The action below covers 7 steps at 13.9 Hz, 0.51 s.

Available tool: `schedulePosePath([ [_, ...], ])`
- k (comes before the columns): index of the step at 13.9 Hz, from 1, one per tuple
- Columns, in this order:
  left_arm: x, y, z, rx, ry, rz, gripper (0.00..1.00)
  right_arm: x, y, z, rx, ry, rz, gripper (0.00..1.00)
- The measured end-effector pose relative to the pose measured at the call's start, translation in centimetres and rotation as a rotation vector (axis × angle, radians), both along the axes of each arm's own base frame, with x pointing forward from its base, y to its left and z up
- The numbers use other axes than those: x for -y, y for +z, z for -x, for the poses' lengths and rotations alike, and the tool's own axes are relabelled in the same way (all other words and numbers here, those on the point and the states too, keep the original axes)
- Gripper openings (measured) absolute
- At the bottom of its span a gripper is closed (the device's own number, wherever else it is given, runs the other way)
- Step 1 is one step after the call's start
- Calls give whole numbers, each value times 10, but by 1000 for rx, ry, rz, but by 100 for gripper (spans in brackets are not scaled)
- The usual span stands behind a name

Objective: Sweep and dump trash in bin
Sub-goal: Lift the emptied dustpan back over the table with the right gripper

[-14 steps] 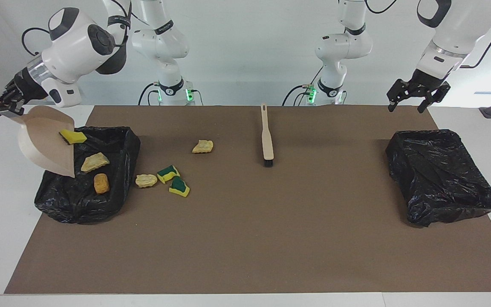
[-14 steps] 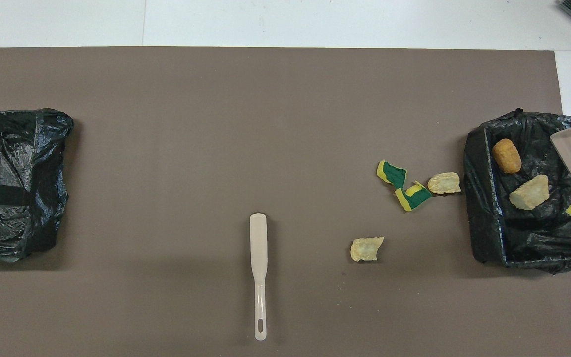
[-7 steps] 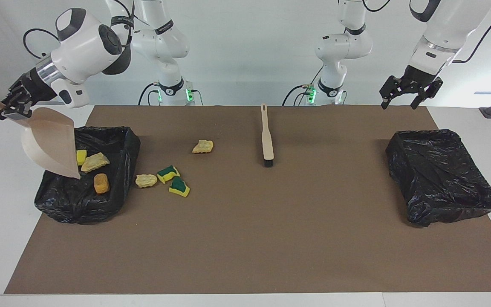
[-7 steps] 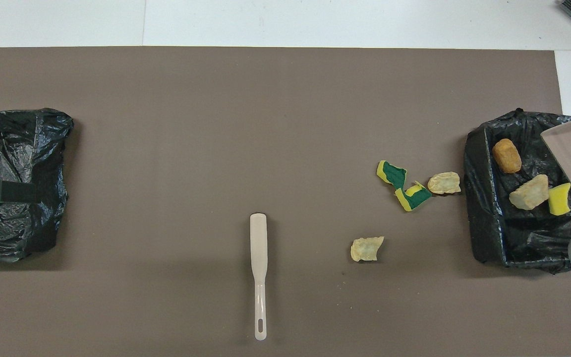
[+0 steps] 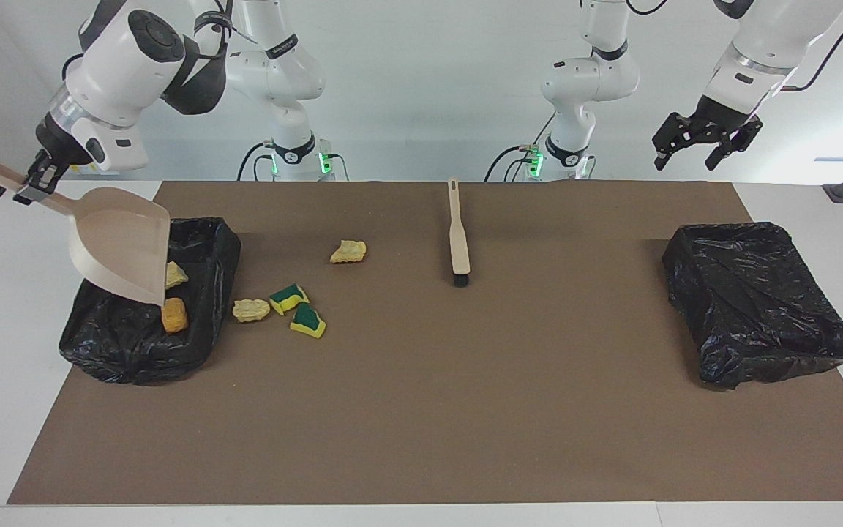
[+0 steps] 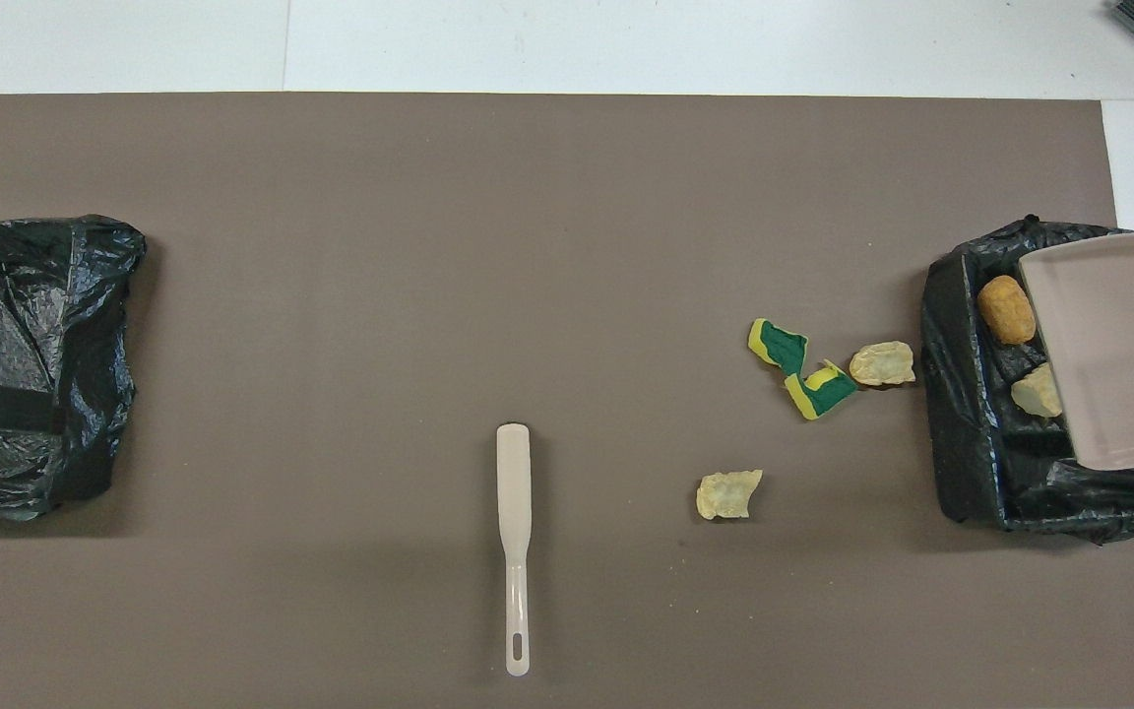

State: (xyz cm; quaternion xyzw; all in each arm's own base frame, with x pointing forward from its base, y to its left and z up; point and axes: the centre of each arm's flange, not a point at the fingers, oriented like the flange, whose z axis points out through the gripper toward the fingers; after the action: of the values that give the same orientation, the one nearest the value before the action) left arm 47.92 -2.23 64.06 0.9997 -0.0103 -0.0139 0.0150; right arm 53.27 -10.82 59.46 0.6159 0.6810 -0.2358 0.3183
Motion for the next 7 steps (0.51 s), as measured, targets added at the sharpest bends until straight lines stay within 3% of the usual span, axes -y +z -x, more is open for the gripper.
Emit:
schedulePosePath([
  [3, 0, 1, 0, 2, 34, -1, 100, -10, -17, 8, -15, -115, -255, 33],
  [7, 0, 2, -1, 11, 42, -1, 100, -44, -28, 17, 13, -293, -450, 33],
])
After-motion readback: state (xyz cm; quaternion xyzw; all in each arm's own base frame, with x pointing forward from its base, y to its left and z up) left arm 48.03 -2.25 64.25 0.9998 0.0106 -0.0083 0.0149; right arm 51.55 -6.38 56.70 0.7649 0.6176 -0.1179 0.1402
